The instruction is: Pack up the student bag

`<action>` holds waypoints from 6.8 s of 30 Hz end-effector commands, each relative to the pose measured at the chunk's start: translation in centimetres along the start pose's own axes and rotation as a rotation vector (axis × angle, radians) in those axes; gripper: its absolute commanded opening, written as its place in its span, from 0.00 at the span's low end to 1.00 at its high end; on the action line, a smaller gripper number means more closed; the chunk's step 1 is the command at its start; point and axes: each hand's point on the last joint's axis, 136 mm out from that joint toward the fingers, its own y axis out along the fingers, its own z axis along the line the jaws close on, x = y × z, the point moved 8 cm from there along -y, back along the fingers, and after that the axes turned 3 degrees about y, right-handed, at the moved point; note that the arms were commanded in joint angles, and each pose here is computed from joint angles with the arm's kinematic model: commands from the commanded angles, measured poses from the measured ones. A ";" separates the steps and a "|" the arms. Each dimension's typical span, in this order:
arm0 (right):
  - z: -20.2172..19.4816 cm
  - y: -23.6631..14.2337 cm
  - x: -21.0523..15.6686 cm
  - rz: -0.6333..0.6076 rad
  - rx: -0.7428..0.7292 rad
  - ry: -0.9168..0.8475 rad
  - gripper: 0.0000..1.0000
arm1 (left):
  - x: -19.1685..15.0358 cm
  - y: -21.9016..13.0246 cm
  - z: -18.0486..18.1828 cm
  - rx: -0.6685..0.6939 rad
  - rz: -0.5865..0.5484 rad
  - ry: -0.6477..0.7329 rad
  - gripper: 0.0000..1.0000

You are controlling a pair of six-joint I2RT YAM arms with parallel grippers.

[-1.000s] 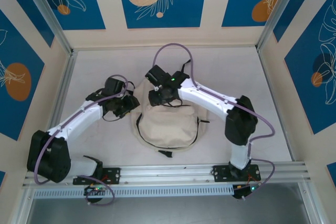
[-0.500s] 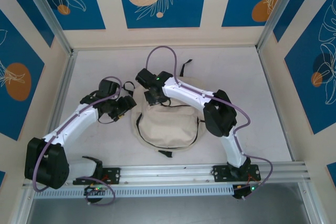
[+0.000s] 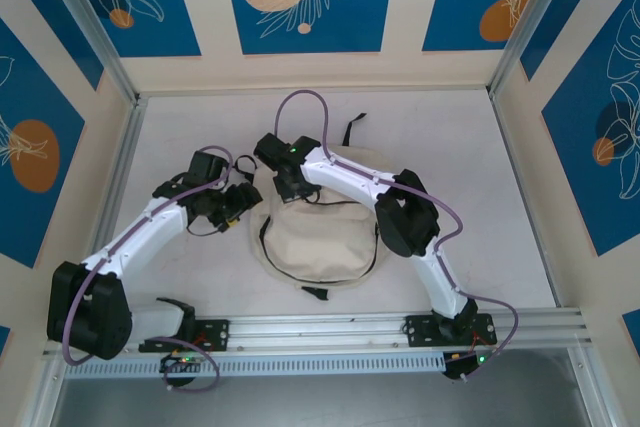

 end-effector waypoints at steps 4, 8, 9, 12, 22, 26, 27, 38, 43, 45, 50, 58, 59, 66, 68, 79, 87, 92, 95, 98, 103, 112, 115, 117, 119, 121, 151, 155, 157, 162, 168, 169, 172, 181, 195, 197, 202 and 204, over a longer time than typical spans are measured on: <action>-0.1 -5.3 0.6 -0.076 0.115 0.036 0.04 | 0.5 0.4 -1.2 -0.095 0.041 0.026 0.71; -0.4 -7.7 0.5 -0.106 0.210 0.060 0.01 | 0.7 1.1 -2.2 -0.176 0.070 0.025 0.70; -0.4 -8.0 0.4 -0.110 0.229 0.067 0.01 | 0.8 1.4 -2.4 -0.198 0.080 0.022 0.70; -0.7 -8.9 0.1 -0.115 0.283 0.085 0.00 | 1.0 2.2 -3.3 -0.259 0.103 0.014 0.69; -1.2 -9.4 -0.5 -0.091 0.358 0.124 0.00 | 1.2 4.1 -5.1 -0.309 0.155 0.055 0.47; -1.4 -9.3 -0.5 -0.084 0.368 0.134 0.00 | 0.9 4.9 -5.8 -0.324 0.186 0.076 0.44; -1.5 -9.3 -0.5 -0.083 0.370 0.138 0.00 | 0.8 5.2 -5.8 -0.322 0.192 0.081 0.44; -2.2 -8.2 -1.9 -0.022 0.372 0.181 0.00 | 1.1 6.4 -6.5 -0.370 0.226 0.059 0.42; -2.5 -7.8 -2.6 -0.003 0.369 0.206 0.00 | 1.1 6.8 -6.6 -0.358 0.231 0.060 0.21; -2.7 -7.8 -2.7 -0.004 0.361 0.211 0.00 | 1.1 6.8 -6.4 -0.338 0.229 0.064 0.11; -3.5 -8.1 -3.0 -0.019 0.295 0.224 0.00 | 1.2 6.2 -5.8 -0.245 0.190 0.097 0.00; -6.6 -9.2 -4.5 -0.080 0.017 0.275 0.00 | 1.2 5.8 -4.1 -0.105 0.146 0.123 0.00; -7.1 -9.3 -4.8 -0.084 -0.012 0.281 0.00 | 1.2 5.9 -4.0 -0.098 0.146 0.122 0.00; -10.4 -9.2 -6.7 -0.089 -0.179 0.358 0.00 | 1.3 5.9 -3.8 -0.072 0.136 0.125 0.00; -11.2 -9.1 -7.1 -0.084 -0.194 0.384 0.00 | 1.3 5.9 -3.8 -0.066 0.135 0.125 0.00; -16.5 -7.9 -9.5 -0.042 -0.240 0.521 0.00 | 1.4 5.9 -3.5 -0.044 0.129 0.125 0.00; -18.0 -5.3 -10.0 0.025 -0.116 0.559 0.00 | 1.4 5.7 -3.8 -0.061 0.133 0.128 0.00; -15.1 -5.9 -8.4 -0.010 0.144 0.423 0.00 | 1.1 4.6 -6.2 -0.173 0.148 0.207 0.12; -13.4 -7.9 -7.1 -0.067 0.282 0.342 0.00 | 0.3 3.9 -7.7 -0.198 0.153 0.253 0.36; -12.0 -9.4 -6.1 -0.090 0.395 0.305 0.00 | -0.5 4.2 -8.5 -0.236 0.167 0.240 0.52; -9.9 -9.9 -5.4 -0.071 0.548 0.281 0.00 | -2.0 5.5 -9.9 -0.310 0.216 0.219 0.60; -7.4 -9.9 -5.2 -0.039 0.675 0.259 0.00 | -2.8 8.2 -9.5 -0.253 0.258 0.154 0.57; -8.5 -9.8 -5.5 -0.059 0.602 0.293 0.00 | -2.8 8.6 -9.4 -0.237 0.260 0.140 0.49; -9.7 -10.0 -5.9 -0.078 0.528 0.325 0.00 | -2.8 8.8 -9.2 -0.219 0.259 0.135 0.42; -10.8 -10.5 -6.2 -0.101 0.454 0.347 0.00 | -2.9 9.0 -8.9 -0.186 0.258 0.136 0.32; -12.0 -11.0 -6.7 -0.121 0.378 0.373 0.00 | -3.0 9.3 -8.5 -0.154 0.264 0.144 0.19; -21.9 -5.5 -8.2 -0.010 0.163 0.662 0.00 | -2.3 8.2 -7.1 0.004 0.194 0.210 0.00; -20.2 -5.4 -6.9 -0.012 0.299 0.585 0.00 | -1.5 7.2 -8.1 -0.013 0.159 0.223 0.00; -19.4 -5.0 -6.1 -0.020 0.370 0.552 0.00 | -0.7 6.6 -8.7 -0.021 0.137 0.221 0.00; -18.0 -2.8 -3.3 -0.004 0.459 0.517 0.00 | 1.5 5.9 -9.3 -0.026 0.078 0.203 0.00; -16.5 -0.7 -0.3 -0.006 0.484 0.493 0.00 | 3.8 6.5 -8.3 -0.003 0.048 0.175 0.00; -16.3 -0.5 0.1 -0.010 0.483 0.487 0.00 | 4.2 6.7 -8.1 0.001 0.046 0.171 0.00; -15.6 0.9 1.4 -0.005 0.476 0.478 0.00 | 5.5 7.3 -7.6 0.000 0.025 0.163 0.00; -16.6 4.7 5.8 -0.026 0.444 0.473 0.00 | 9.0 9.1 -8.8 -0.009 -0.064 0.235 0.12; -20.7 -10.2 3.2 -0.318 0.393 0.434 0.76 | 8.5 -2.2 -9.6 0.081 -0.293 0.342 0.61; -22.4 -11.8 2.1 -0.375 0.338 0.439 0.84 | 8.2 -4.7 -8.7 0.161 -0.368 0.354 0.67; -26.9 -14.2 -1.4 -0.556 0.081 0.473 0.99 | 7.8 -9.0 -5.1 0.362 -0.548 0.362 0.88; -28.6 -14.7 -3.0 -0.612 -0.009 0.515 0.99 | 7.6 -9.8 -3.3 0.418 -0.604 0.350 0.99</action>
